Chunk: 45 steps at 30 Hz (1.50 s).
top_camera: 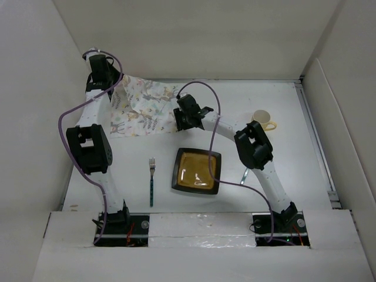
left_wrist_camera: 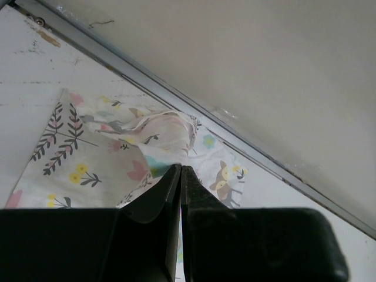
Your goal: Set the dinner table for one person
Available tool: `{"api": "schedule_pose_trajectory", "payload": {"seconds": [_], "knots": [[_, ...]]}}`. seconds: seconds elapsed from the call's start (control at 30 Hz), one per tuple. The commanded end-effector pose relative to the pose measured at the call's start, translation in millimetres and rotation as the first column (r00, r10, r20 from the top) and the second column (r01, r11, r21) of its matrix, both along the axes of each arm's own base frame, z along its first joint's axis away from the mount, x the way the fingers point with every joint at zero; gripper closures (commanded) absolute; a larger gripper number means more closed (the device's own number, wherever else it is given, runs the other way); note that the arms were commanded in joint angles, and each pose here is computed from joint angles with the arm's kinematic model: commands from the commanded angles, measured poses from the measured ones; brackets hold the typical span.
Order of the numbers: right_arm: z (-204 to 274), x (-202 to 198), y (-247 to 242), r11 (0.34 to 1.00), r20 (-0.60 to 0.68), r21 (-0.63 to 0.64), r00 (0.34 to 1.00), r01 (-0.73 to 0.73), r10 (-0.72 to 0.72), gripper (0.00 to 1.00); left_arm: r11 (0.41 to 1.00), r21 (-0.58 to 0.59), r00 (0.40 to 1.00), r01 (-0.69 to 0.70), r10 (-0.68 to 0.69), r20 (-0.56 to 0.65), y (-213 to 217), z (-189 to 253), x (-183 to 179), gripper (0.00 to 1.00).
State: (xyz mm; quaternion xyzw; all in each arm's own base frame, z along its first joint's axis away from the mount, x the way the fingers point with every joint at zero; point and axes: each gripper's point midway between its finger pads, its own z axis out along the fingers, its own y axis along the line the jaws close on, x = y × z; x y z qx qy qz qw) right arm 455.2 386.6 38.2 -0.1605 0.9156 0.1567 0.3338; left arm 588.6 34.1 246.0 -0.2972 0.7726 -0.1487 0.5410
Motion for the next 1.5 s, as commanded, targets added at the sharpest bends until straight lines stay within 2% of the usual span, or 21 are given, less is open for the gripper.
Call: {"api": "schedule_pose_trajectory", "payload": {"seconds": [0.0, 0.2, 0.33, 0.37, 0.43, 0.53, 0.57, 0.6, 0.8, 0.93, 1.0, 1.03, 1.1, 1.13, 1.17, 1.23, 1.3, 1.33, 1.37, 1.4, 1.47], "knots": [[-8, -8, 3, 0.999, -0.016, -0.036, 1.0, 0.016, -0.017, 0.53, 1.0, 0.006, 0.988, -0.016, 0.015, 0.153, 3, 59, -5, 1.0], [-9, -8, 3, 0.998, -0.034, -0.055, 0.999, 0.011, -0.013, 0.54, 1.0, 0.012, 0.988, -0.015, 0.013, 0.153, 3, 61, -4, 1.0], [-6, -8, 4, 0.998, -0.034, -0.059, 0.999, 0.002, -0.004, 0.74, 1.0, 0.006, 0.985, -0.017, 0.016, 0.17, 3, 70, -6, 1.0], [-3, -8, 3, 0.998, -0.032, -0.06, 0.999, 0.002, -0.004, 0.88, 1.0, 0.005, 0.985, -0.016, 0.015, 0.172, 3, 69, -7, 1.0], [5, -6, 2, 0.999, -0.01, -0.051, 1.0, 0.017, -0.018, 1.0, 1.0, 0.003, 0.985, -0.015, 0.014, 0.172, 2, 71, -8, 1.0], [41, 8, -12, 0.999, 0.072, 0.015, 0.996, 0.049, -0.05, 1.0, 1.0, 0.013, 0.986, -0.021, 0.019, 0.165, 4, 67, -11, 1.0], [41, 13, -17, 0.998, 0.076, 0.018, 0.995, 0.061, -0.062, 1.0, 1.0, 0.013, 0.986, -0.022, 0.019, 0.166, 4, 67, -12, 1.0], [64, 21, -24, 0.996, 0.114, 0.046, 0.99, 0.078, -0.083, 1.0, 1.0, 0.014, 0.985, -0.023, 0.02, 0.171, 4, 68, -12, 1.0], [123, 79, -105, 0.977, 0.185, 0.094, 0.961, 0.193, -0.207, 1.0, 1.0, 0.004, 0.986, -0.006, 0.006, 0.164, 0, 68, -18, 1.0], [150, 124, -161, 0.956, 0.226, 0.106, 0.93, 0.272, -0.289, 1.0, 0.999, -0.032, 0.99, 0.006, -0.002, 0.143, -5, 58, -24, 1.0], [151, 140, -188, 0.946, 0.214, 0.092, 0.922, 0.31, -0.323, 1.0, 0.998, -0.061, 0.994, 0.015, -0.009, 0.107, -9, 39, -27, 1.0], [172, 151, -195, 0.939, 0.254, 0.117, 0.904, 0.324, -0.344, 0.94, 0.997, -0.076, 0.996, 0.025, -0.018, 0.09, -12, 31, -29, 1.0], [168, 162, -209, 0.927, 0.257, 0.104, 0.89, 0.361, -0.376, 0.74, 0.993, -0.119, 0.998, 0.025, -0.018, 0.053, -17, 8, -35, 1.0], [173, 165, -217, 0.918, 0.271, 0.107, 0.877, 0.382, -0.397, 0.53, 0.99, -0.135, 0.998, 0.03, -0.023, 0.056, -19, 3, -35, 1.0], [181, 164, -218, 0.917, 0.286, 0.114, 0.872, 0.382, -0.398, 0.44, 0.985, -0.172, 1.0, 0.016, -0.013, 0.021, -16, -15, -40, 1.0], [192, 158, -211, 0.928, 0.303, 0.127, 0.877, 0.351, -0.373, 0.32, 0.979, -0.205, 1.0, 0.02, -0.018, 0.014, -16, -28, -41, 1.0], [187, 135, -204, 0.94, 0.293, 0.091, 0.893, 0.329, -0.341, 0.32, 0.972, -0.234, 1.0, 0.008, -0.012, -0.018, -18, -45, -44, 1.0], [180, 120, -189, 0.949, 0.286, 0.08, 0.905, 0.304, -0.314, 0.41, 0.97, -0.243, 1.0, 0.013, -0.019, -0.02, -20, -50, -44, 1.0], [163, 95, -177, 0.956, 0.274, 0.077, 0.917, 0.282, -0.292, 0.65, 0.966, -0.258, 0.999, 0.004, -0.017, -0.047, -21, -64, -47, 1.0], [152, 84, -182, 0.957, 0.265, 0.069, 0.92, 0.282, -0.29, 0.65, 0.964, -0.265, 0.999, 0.0, -0.014, -0.051, -21, -65, -46, 1.0], [133, 54, -168, 0.961, 0.242, 0.094, 0.931, 0.259, -0.274, 1.0, 0.957, -0.291, 0.998, -0.002, -0.019, -0.067, -21, -79, -51, 1.0]]}}
